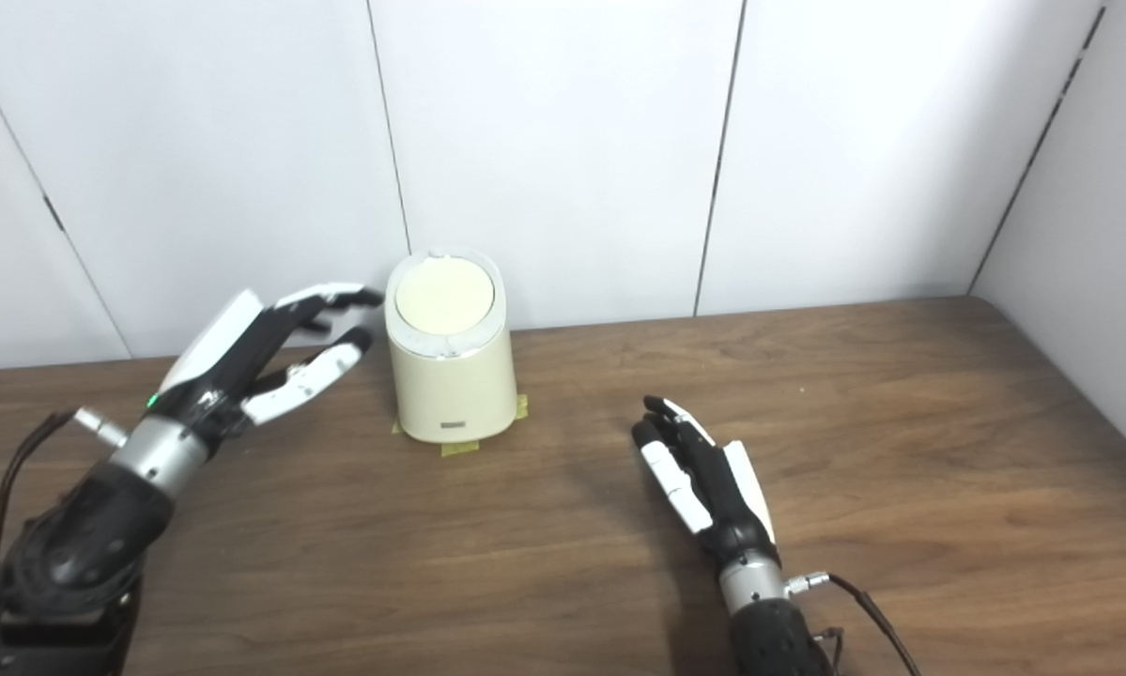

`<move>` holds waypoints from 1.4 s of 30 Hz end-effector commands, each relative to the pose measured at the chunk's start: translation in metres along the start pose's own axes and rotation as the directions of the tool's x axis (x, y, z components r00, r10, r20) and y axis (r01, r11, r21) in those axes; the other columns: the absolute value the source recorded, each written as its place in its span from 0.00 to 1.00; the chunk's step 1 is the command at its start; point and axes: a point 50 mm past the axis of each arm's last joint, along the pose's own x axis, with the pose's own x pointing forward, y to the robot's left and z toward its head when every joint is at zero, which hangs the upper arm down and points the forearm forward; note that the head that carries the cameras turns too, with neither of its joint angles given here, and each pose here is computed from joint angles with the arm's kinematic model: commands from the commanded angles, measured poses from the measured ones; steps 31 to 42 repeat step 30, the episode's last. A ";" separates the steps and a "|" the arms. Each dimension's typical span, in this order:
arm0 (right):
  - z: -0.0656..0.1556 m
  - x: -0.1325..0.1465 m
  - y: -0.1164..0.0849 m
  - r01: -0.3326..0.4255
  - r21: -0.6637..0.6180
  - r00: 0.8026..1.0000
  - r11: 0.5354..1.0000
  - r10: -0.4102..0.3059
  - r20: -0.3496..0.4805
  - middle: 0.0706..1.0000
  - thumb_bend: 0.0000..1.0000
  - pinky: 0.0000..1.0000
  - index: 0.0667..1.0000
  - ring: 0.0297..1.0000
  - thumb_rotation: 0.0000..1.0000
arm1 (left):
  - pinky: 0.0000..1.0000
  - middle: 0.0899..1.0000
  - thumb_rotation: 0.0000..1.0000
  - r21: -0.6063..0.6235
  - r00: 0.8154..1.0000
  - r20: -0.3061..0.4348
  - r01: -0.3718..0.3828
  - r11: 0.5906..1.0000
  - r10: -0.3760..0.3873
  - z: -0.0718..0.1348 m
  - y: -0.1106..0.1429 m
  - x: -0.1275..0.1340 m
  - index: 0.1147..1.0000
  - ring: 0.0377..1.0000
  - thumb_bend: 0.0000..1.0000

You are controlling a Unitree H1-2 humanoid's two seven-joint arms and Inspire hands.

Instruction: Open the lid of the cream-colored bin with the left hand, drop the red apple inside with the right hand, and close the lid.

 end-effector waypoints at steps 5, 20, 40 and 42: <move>0.022 0.010 -0.006 -0.014 0.078 0.994 0.997 0.005 0.108 0.86 0.56 0.79 0.87 0.86 1.00 | 0.84 0.85 0.80 -0.313 0.987 -0.097 -0.154 0.937 0.129 -0.042 -0.001 -0.031 0.84 0.85 0.41; 0.021 0.010 -0.008 -0.025 0.106 0.994 0.994 0.013 0.104 0.87 0.55 0.82 0.88 0.88 1.00 | 0.91 0.90 0.78 -0.507 0.931 -0.289 -0.347 0.789 0.224 -0.131 -0.053 -0.089 0.90 0.89 0.39; 0.020 0.012 -0.008 -0.027 0.103 0.993 0.994 0.015 0.115 0.86 0.55 0.81 0.88 0.87 1.00 | 0.90 0.90 0.82 -0.519 0.918 -0.322 -0.374 0.769 0.230 -0.151 -0.067 -0.098 0.90 0.89 0.41; 0.020 0.012 -0.008 -0.027 0.103 0.993 0.994 0.015 0.115 0.86 0.55 0.81 0.88 0.87 1.00 | 0.90 0.90 0.82 -0.519 0.918 -0.322 -0.374 0.769 0.230 -0.151 -0.067 -0.098 0.90 0.89 0.41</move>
